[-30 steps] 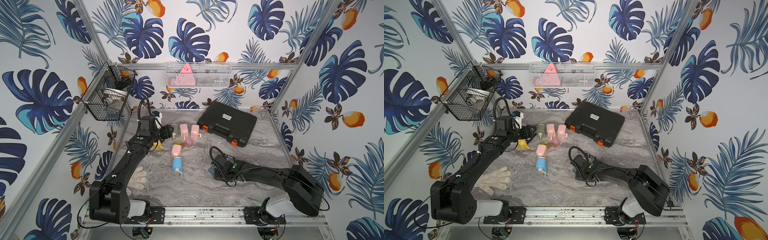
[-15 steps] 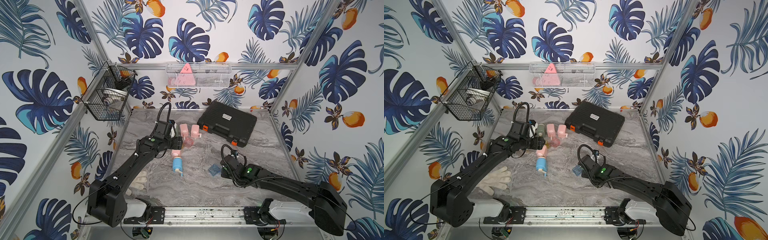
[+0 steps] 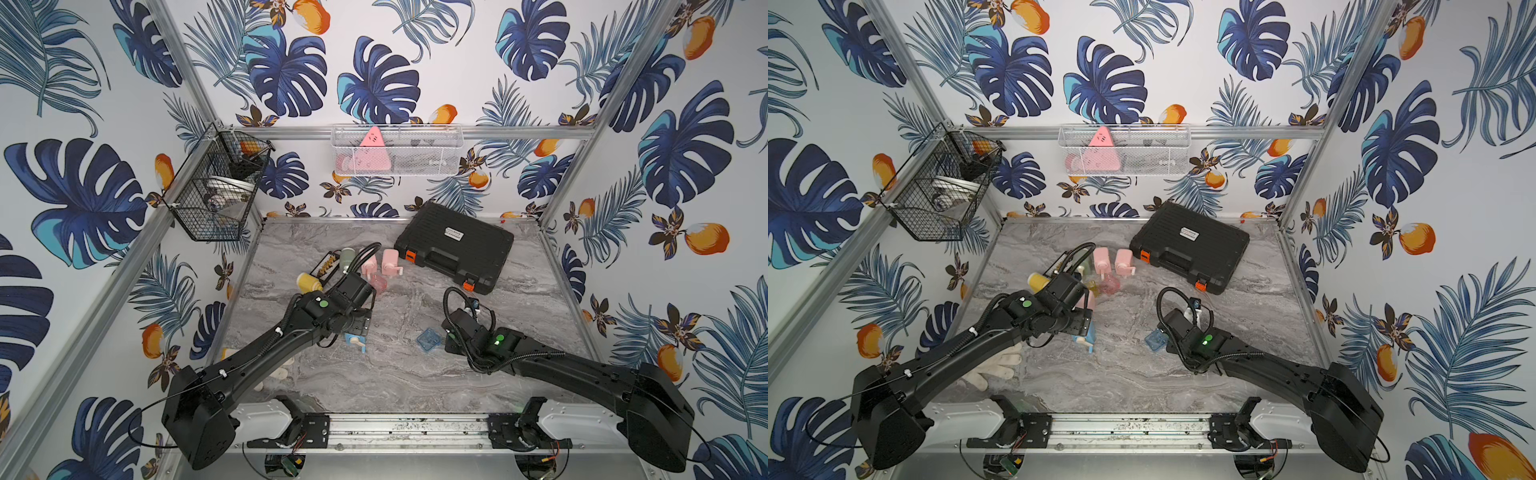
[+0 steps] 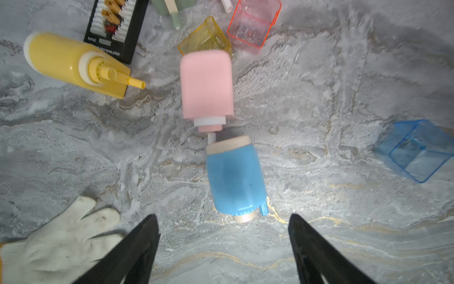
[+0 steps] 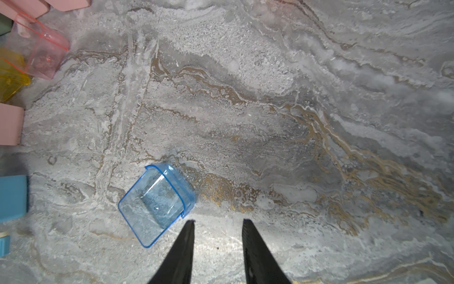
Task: Put the tray back into the pencil sharpener
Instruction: Pick up the pencil sharpener from the center of the board, then close the container of the pencil sharpener.
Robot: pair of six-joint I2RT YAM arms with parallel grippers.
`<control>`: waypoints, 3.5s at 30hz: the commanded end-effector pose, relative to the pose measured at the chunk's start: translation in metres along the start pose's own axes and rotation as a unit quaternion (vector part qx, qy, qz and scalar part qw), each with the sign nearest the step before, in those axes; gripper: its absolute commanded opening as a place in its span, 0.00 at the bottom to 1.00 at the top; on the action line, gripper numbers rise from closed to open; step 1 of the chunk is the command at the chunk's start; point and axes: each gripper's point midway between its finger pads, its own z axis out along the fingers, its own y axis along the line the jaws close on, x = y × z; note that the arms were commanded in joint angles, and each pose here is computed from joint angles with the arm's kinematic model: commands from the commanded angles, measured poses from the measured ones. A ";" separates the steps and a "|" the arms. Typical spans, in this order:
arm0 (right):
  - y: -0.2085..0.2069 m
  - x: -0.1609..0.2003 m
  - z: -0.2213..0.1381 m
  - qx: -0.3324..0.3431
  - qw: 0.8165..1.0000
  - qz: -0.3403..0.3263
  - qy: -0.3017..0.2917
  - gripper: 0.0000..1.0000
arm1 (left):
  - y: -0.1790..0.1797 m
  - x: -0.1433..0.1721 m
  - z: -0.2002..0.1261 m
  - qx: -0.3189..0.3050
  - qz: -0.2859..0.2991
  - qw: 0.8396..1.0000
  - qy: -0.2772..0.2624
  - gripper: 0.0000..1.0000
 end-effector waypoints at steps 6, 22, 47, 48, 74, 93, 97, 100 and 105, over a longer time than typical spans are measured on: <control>-0.002 0.000 -0.001 -0.011 1.000 0.006 -0.006 0.36 | -0.009 0.017 0.022 -0.002 -0.009 0.999 0.046 0.94; -0.005 0.002 -0.007 -0.020 1.000 0.005 -0.005 0.36 | -0.019 0.028 0.064 0.024 -0.032 0.995 0.086 0.88; 0.010 -0.002 -0.010 -0.048 0.999 0.000 0.000 0.35 | -0.006 0.027 0.086 0.024 -0.069 0.994 0.080 0.68; 0.010 -0.001 -0.010 -0.049 0.999 0.000 0.000 0.36 | -0.005 0.028 0.085 0.021 -0.066 0.994 0.080 0.67; 0.013 -0.003 -0.008 -0.057 0.998 0.017 0.006 0.36 | -0.063 0.029 0.015 0.160 0.043 0.986 0.005 0.40; -0.012 -0.009 -0.006 -0.065 0.995 0.073 0.028 0.37 | -0.110 -0.013 -0.018 0.251 0.282 0.915 -0.143 0.40; -0.016 -0.008 -0.005 -0.059 0.995 0.072 0.030 0.37 | -0.113 -0.003 -0.015 0.255 0.351 0.891 -0.136 0.41; -0.017 -0.008 -0.003 -0.058 0.995 0.072 0.034 0.37 | -0.114 0.006 -0.013 0.261 0.395 0.871 -0.130 0.41; -0.011 -0.007 0.003 -0.077 0.993 0.077 0.051 0.37 | -0.116 0.022 -0.002 0.267 0.461 0.840 -0.106 0.42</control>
